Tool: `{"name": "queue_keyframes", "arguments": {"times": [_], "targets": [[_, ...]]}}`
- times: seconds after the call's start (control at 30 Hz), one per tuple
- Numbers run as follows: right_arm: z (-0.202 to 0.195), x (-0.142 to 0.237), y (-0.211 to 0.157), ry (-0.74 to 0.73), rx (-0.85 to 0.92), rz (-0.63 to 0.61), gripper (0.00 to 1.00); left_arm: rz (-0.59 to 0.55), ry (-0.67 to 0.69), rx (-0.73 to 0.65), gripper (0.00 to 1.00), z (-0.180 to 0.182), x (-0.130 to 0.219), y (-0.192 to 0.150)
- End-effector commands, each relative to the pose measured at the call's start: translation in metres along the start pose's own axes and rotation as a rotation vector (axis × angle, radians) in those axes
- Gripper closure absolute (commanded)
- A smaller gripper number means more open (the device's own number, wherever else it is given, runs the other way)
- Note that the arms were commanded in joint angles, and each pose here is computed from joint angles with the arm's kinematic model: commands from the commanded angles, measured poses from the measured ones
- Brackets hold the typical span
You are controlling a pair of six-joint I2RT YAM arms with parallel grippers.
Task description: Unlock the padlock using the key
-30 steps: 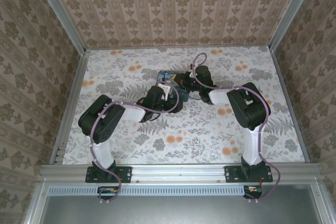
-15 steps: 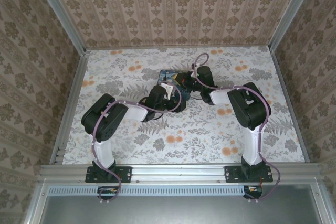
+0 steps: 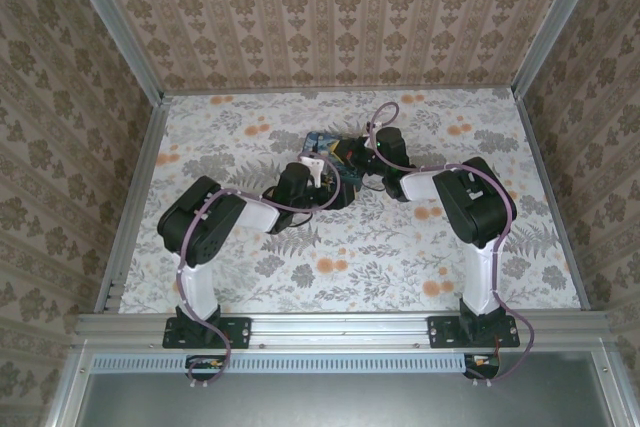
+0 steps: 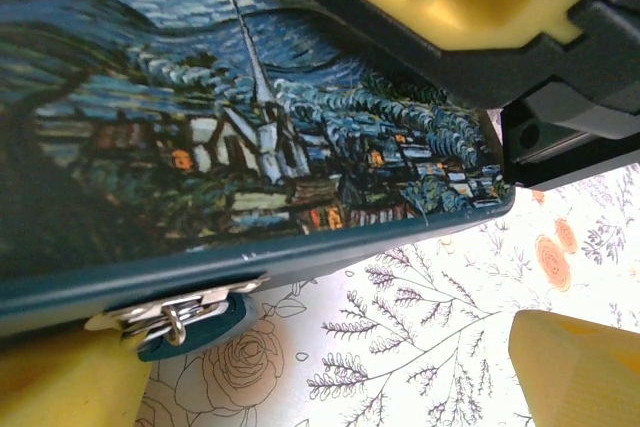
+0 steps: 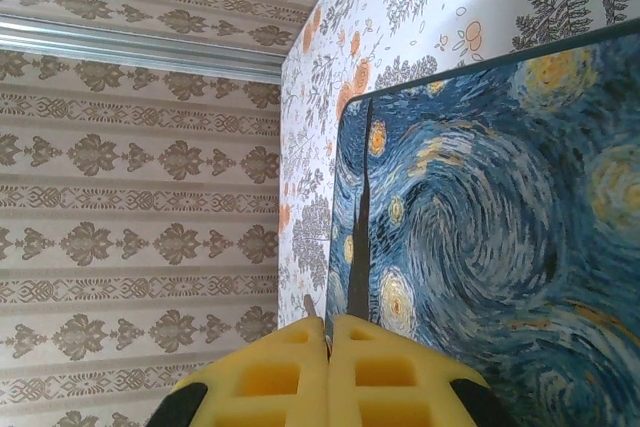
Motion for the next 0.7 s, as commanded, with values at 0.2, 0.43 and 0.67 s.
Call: {"name": "queue_keyframes", "arguments": {"times": [0.2, 0.43, 0.67], "targets": [[-0.026, 0.003, -0.008, -0.065, -0.039, 0.021, 1.00, -0.017, -0.051, 0.061, 0.07, 0.004, -0.007, -0.006], [-0.027, 0.003, -0.008, -0.069, -0.037, 0.023, 1.00, -0.082, -0.122, 0.113, 0.09, -0.005, 0.002, -0.002], [-0.027, 0.002, -0.007, -0.074, -0.037, 0.023, 1.00, -0.113, -0.142, 0.169, 0.09, 0.003, 0.000, -0.006]]}}
Point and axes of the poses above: each hand's point on the last joint's axis, 136 mm out from that joint toward the fingers, its own x axis back along the fingers, its own z axis along the line the jaws close on, y = z × x, the point moved 4 cm from there along x, back along the fingers, and after that the axes turned 2 degrees about -x, right-handed, at the moved point
